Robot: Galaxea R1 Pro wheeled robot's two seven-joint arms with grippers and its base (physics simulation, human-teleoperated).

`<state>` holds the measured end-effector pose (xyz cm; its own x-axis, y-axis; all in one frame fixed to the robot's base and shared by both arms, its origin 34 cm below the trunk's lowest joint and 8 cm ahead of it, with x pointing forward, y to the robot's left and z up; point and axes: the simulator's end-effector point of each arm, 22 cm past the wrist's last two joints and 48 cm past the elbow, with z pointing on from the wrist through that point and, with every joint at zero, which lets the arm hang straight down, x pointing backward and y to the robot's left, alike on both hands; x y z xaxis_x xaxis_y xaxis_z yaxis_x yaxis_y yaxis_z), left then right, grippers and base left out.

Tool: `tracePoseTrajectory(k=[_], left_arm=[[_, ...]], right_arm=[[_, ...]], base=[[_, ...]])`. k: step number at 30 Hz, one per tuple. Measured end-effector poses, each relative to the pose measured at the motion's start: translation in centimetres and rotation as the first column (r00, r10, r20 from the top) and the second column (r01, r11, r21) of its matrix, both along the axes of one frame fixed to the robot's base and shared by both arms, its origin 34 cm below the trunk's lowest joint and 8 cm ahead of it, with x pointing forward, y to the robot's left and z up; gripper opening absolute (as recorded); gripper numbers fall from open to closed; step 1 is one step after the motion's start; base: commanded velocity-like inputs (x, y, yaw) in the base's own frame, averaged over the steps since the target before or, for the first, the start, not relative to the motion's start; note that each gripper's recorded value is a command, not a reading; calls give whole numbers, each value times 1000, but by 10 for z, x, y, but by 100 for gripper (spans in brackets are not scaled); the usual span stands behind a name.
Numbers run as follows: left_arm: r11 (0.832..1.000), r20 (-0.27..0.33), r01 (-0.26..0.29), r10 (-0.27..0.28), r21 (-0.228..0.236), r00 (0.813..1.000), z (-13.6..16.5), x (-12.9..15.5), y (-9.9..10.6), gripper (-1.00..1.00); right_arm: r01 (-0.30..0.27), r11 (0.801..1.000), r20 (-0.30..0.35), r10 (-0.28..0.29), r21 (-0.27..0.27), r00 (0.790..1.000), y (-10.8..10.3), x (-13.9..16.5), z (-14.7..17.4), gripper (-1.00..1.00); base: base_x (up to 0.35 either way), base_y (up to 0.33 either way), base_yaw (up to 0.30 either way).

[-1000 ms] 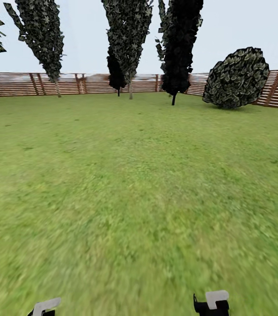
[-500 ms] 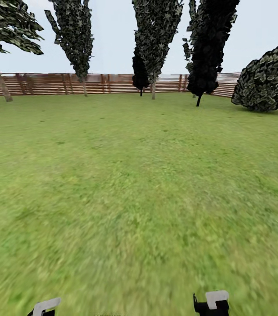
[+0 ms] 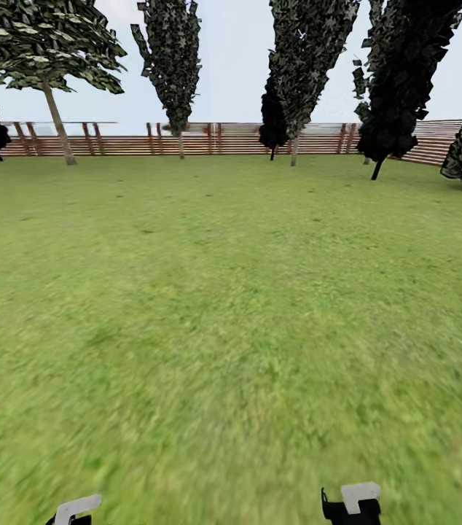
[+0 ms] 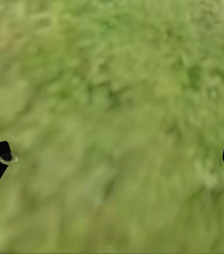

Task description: In the garden, pick up the pesticide atomizer on the floor and spray pesticide onto both trees until each tree trunk is fully covered.

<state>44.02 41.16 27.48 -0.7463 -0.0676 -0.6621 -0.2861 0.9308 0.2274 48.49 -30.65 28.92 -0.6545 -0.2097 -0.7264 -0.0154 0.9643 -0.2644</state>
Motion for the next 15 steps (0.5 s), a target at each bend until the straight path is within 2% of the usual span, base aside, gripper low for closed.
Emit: tracePoseTrajectory(k=[15], left_arm=[[1000,0,0,0,0,1000,0,0,0,-100]], right_arm=[[0,1000,0,0,0,1000,0,0,0,100]], base=[[0,308,281]])
